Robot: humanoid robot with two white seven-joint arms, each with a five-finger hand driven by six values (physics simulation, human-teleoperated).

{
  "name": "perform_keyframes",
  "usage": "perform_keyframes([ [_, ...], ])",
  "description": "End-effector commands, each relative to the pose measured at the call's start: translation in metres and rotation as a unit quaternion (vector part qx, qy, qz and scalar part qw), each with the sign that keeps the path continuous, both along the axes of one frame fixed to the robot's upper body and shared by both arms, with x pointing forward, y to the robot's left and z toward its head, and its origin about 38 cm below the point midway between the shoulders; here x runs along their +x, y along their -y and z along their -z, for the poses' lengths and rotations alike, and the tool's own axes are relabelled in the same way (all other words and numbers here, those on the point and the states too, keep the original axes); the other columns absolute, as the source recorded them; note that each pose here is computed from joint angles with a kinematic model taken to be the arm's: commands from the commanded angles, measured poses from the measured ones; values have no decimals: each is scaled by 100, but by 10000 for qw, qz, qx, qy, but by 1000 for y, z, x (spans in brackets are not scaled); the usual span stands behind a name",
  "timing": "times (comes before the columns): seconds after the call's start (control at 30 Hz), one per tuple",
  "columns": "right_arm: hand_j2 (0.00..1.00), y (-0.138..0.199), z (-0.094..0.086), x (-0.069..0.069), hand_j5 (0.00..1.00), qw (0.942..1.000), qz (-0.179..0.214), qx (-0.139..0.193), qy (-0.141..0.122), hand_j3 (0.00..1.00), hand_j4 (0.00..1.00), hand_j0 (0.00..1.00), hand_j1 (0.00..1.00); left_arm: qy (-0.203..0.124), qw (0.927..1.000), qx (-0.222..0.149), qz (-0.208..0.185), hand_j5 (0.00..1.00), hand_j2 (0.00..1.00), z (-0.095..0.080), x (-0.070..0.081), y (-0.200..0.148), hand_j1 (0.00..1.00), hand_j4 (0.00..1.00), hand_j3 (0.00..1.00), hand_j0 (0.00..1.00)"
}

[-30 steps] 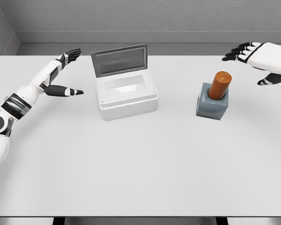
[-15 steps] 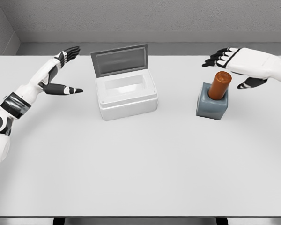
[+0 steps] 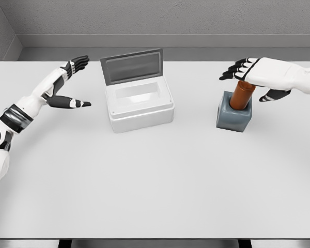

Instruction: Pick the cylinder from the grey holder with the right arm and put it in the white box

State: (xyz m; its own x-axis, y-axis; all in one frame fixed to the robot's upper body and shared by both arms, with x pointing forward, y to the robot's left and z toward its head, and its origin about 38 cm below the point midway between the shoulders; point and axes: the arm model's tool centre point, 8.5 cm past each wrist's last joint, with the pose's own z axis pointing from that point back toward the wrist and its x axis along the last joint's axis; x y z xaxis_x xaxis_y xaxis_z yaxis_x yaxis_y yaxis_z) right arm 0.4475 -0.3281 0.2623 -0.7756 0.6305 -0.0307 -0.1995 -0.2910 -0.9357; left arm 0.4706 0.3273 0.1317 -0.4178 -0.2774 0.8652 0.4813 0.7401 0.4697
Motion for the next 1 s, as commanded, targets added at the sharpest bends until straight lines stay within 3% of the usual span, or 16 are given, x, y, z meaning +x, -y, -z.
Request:
perform_keyframes([
  [0.0,98,-1,1,0,98,10000,-11,1,-32,98,98,98,98,-15,10000,-31,14,100,100,0,0,0,100,100,100,100],
  [0.27,91,-4,6,-3,91,9999,-74,-113,-102,91,91,91,91,-63,10000,-32,-41,100,100,3,1,-3,100,100,100,100],
  [0.4,88,-4,0,-3,88,9998,-87,-150,-41,88,88,88,88,-63,10000,-32,-41,100,100,3,1,-3,100,100,100,100],
  [0.67,61,-5,1,-5,61,9994,-127,-309,-126,61,61,61,61,-55,10000,-22,-45,100,100,2,1,-4,100,100,100,100],
  [0.77,59,-5,1,-5,59,9994,-126,-309,-126,59,59,59,59,-55,10000,-22,-45,100,100,2,1,-4,100,100,100,100],
  [0.97,36,-5,1,-5,36,9988,-131,-428,-190,36,36,36,36,-55,10000,-28,-42,100,100,2,1,-3,100,100,100,100],
])
